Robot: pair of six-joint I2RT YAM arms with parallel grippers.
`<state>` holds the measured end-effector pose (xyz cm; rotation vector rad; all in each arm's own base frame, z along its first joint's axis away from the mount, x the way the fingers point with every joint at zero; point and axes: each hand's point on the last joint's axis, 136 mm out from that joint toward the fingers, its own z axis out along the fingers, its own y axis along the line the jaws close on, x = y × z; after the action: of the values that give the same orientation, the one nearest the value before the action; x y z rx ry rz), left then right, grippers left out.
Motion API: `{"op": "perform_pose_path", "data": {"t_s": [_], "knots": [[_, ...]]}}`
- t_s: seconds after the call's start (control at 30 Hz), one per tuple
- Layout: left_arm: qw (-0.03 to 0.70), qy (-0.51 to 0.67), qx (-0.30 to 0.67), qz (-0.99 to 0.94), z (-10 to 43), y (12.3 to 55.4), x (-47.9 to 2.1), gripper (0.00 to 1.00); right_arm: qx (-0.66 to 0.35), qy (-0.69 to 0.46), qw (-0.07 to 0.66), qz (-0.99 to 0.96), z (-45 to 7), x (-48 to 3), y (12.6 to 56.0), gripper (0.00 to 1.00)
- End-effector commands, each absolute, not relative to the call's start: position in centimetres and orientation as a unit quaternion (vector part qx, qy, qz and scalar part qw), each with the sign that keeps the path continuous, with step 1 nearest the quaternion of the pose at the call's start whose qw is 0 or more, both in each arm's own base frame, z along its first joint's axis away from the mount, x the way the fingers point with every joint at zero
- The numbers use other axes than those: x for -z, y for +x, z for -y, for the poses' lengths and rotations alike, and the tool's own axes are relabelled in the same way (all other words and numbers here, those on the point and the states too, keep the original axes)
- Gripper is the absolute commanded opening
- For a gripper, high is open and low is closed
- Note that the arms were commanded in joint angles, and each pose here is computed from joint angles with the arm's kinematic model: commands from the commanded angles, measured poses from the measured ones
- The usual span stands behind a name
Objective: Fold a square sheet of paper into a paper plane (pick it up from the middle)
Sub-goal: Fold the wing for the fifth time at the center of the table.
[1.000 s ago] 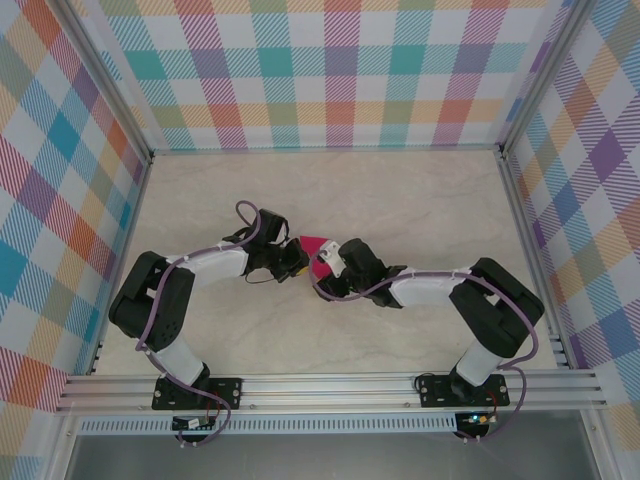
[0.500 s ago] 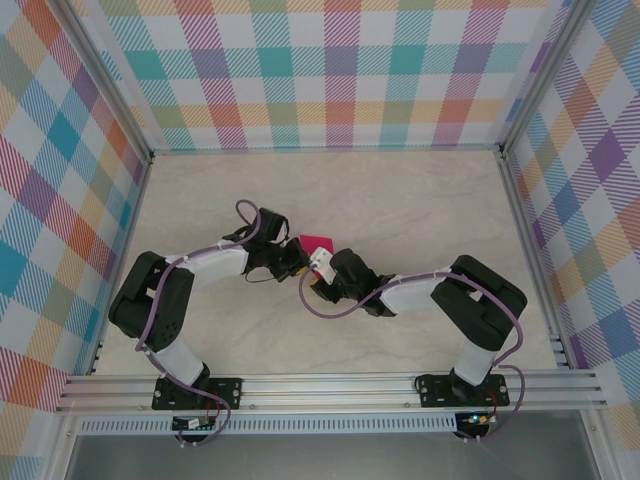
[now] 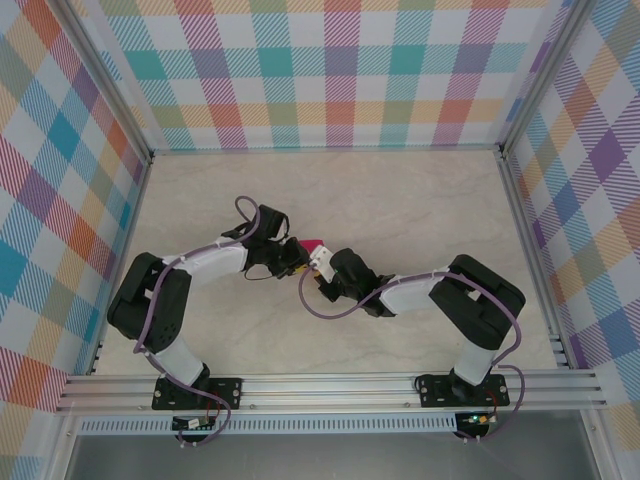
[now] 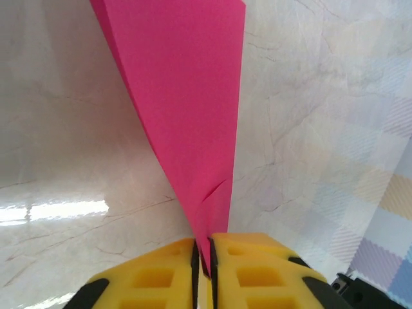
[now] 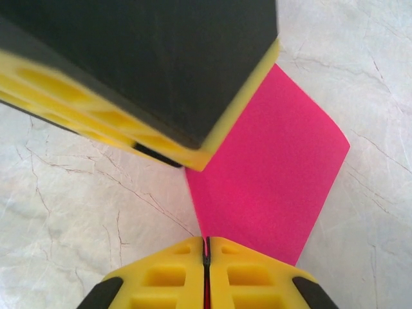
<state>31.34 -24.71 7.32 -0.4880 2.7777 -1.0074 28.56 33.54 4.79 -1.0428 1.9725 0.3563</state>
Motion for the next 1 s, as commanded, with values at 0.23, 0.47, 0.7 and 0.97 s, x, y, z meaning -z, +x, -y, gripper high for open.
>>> {"op": "perform_pose_path", "data": {"t_s": [0.23, 0.47, 0.7, 0.97], "knots": [[0.137, -0.177, 0.309, -0.924, 19.8, 31.8, -11.3, 0.49, -0.242, -0.359, 0.394, -0.811, -34.2, -5.3, 27.3, 0.05], [0.153, -0.178, 0.322, -0.917, 19.3, 31.1, -11.1, 0.63, -0.305, -0.308, 0.362, -0.825, -33.8, -5.6, 26.8, 0.05], [0.179, -0.169, 0.353, -0.903, 19.7, 31.1, -11.3, 0.64, -0.369, -0.244, 0.345, -0.828, -33.1, -7.0, 27.1, 0.05], [0.172, -0.158, 0.386, -0.892, 21.6, 30.8, -10.3, 0.57, -0.424, -0.185, 0.314, -0.829, -32.5, -7.3, 27.7, 0.05]]}}
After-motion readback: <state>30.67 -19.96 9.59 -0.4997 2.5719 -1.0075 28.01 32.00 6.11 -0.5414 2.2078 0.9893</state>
